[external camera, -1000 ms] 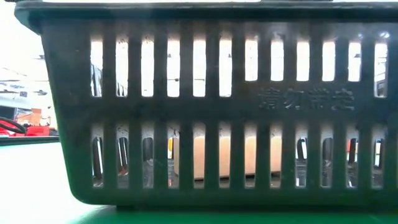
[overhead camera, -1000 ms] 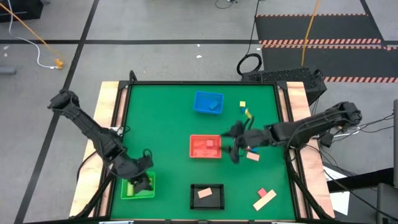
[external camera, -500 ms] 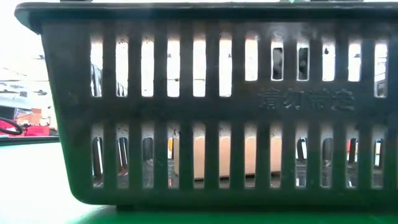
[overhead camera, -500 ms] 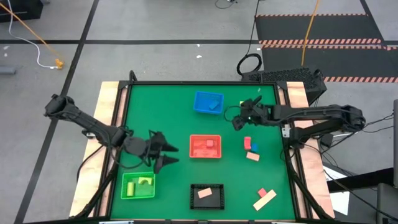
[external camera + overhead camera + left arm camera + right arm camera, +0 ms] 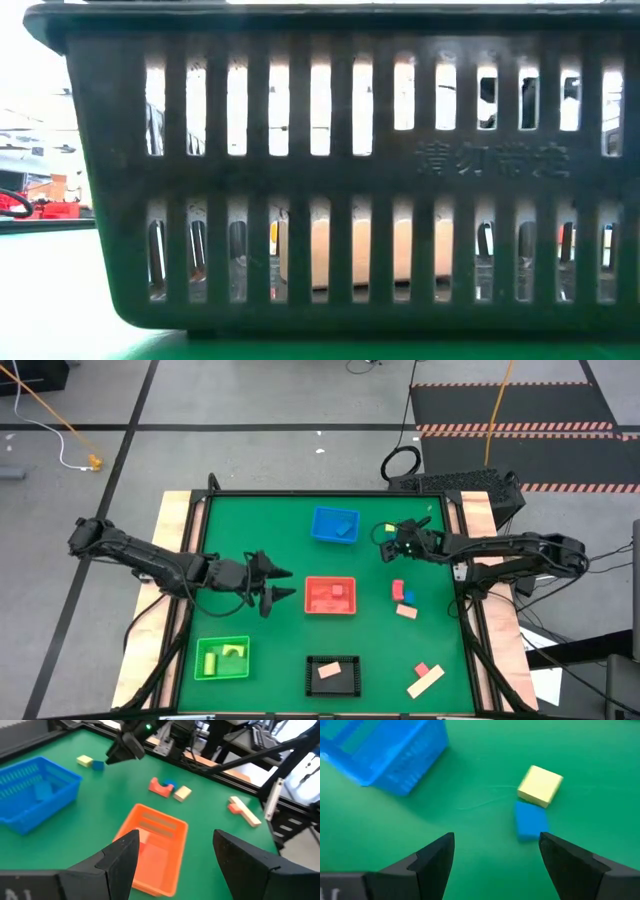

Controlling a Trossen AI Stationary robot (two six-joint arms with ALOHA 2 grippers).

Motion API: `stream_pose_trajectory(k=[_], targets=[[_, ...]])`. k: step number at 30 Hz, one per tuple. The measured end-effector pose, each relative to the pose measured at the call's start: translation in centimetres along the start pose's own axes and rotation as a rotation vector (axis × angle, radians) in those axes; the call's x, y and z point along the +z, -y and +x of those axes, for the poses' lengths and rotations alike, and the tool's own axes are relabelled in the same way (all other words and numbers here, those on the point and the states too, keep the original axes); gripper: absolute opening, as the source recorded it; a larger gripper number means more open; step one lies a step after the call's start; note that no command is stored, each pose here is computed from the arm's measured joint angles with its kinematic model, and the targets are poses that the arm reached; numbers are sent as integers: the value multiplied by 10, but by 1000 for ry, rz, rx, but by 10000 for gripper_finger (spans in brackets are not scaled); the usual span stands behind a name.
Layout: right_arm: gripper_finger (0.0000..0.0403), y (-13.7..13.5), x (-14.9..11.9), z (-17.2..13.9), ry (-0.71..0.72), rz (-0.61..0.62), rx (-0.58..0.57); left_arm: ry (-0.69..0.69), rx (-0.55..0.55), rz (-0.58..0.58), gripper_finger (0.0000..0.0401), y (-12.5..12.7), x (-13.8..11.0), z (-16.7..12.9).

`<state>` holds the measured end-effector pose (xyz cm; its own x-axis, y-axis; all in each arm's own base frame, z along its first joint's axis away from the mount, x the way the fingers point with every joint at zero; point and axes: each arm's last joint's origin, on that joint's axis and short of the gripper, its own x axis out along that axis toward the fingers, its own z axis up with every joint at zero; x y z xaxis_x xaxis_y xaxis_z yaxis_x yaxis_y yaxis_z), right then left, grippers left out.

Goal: Sort & place blocks by color
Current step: Put the top blue block into the blue bin

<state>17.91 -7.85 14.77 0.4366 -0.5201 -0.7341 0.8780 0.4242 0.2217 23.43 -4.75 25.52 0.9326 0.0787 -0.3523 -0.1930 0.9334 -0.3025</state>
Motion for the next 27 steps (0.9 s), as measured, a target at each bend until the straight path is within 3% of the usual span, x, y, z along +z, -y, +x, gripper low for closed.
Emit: stream_pose_trajectory(k=[9, 17, 23, 27], targets=[[272, 19, -11, 12, 95, 70, 28, 22, 65, 5, 253, -16, 7, 4], [270, 19, -12, 16, 109, -35, -1, 33, 95, -7, 253, -23, 10, 6], [270, 21, -23, 32, 42, -62, -56, 37, 99, -8, 253, -24, 11, 6], [269, 19, -23, 42, 86, -77, -83, 49, 93, 11, 253, -24, 12, 6]])
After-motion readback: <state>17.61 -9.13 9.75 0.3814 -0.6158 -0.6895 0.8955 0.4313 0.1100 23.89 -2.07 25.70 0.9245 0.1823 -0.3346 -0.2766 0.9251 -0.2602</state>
